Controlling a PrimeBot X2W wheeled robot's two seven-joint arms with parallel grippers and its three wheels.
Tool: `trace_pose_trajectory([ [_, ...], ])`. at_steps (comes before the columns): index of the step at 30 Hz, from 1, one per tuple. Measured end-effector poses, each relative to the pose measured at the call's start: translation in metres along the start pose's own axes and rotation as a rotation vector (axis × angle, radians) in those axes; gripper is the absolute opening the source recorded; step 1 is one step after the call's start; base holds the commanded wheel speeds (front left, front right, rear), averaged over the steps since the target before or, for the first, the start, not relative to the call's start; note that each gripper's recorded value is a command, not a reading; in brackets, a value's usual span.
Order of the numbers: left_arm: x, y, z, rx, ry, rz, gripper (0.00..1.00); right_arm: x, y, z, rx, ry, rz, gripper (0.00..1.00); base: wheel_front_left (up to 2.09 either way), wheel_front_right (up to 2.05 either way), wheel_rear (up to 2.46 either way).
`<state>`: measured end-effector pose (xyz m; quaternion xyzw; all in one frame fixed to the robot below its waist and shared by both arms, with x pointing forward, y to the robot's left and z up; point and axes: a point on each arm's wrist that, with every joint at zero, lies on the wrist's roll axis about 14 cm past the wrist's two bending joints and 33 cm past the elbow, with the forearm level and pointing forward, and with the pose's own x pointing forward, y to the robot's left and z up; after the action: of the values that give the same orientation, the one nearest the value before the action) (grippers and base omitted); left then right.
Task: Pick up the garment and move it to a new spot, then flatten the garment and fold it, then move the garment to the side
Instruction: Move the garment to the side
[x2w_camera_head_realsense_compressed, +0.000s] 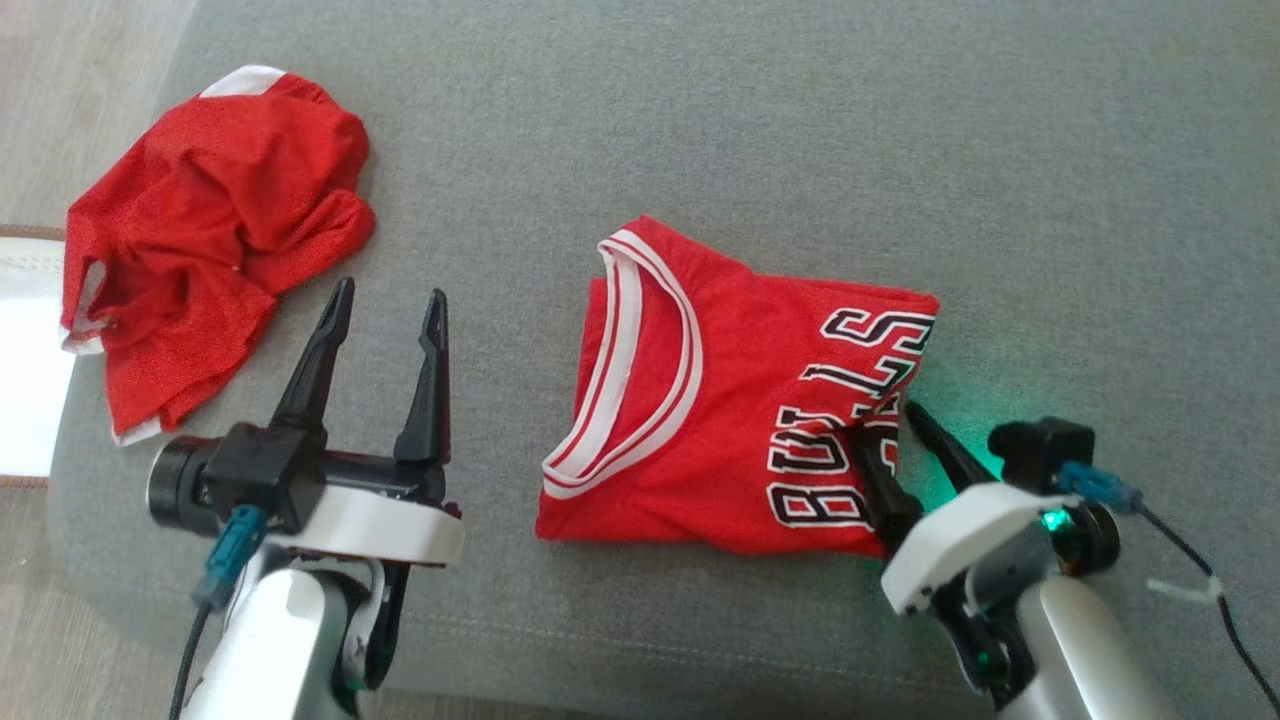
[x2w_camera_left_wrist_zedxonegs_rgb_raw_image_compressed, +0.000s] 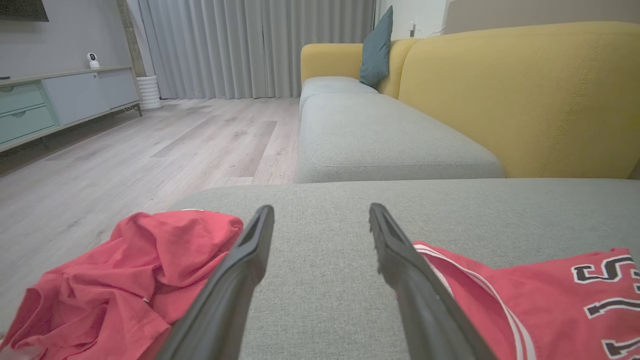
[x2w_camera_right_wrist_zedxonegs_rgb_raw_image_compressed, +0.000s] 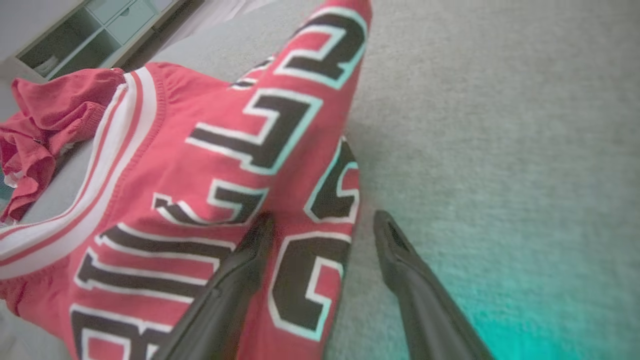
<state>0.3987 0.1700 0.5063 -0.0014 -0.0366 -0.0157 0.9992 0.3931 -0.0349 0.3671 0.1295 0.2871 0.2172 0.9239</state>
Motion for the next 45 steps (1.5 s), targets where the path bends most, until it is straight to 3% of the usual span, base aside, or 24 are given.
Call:
trace_pose_trajectory([
  [4, 0.001, 0.001, -0.001, 0.002, 0.002, 0.005, 1.00, 0.006, 0.003, 0.000, 0.005, 0.011, 0.015, 1.00, 0.00, 0.00, 0.00],
  [6, 0.001, 0.000, -0.001, -0.002, 0.002, 0.004, 1.00, 0.009, 0.003, -0.001, 0.018, 0.026, 0.016, 0.27, 0.00, 0.00, 0.00],
  [7, 0.001, 0.000, -0.001, -0.001, 0.001, 0.001, 1.00, 0.009, 0.002, -0.001, 0.017, 0.031, 0.015, 0.00, 0.00, 0.00, 0.00],
  [14, 0.005, -0.003, 0.000, -0.005, -0.007, -0.005, 1.00, 0.003, -0.013, 0.004, 0.045, 0.010, -0.029, 0.00, 0.00, 0.00, 0.00],
  [23, 0.021, -0.027, 0.000, -0.020, -0.026, -0.082, 1.00, -0.042, -0.083, 0.037, -0.005, -0.075, -0.224, 0.00, 0.00, 0.00, 0.00],
  [34, 0.054, -0.101, -0.007, -0.061, -0.055, -0.320, 1.00, -0.081, -0.137, 0.075, -0.056, -0.152, -0.377, 0.00, 0.00, 0.00, 0.00],
  [45, 0.087, -0.181, -0.020, -0.121, -0.078, -0.564, 1.00, -0.148, -0.243, 0.134, -0.113, -0.284, -0.678, 0.00, 0.00, 0.00, 0.00],
])
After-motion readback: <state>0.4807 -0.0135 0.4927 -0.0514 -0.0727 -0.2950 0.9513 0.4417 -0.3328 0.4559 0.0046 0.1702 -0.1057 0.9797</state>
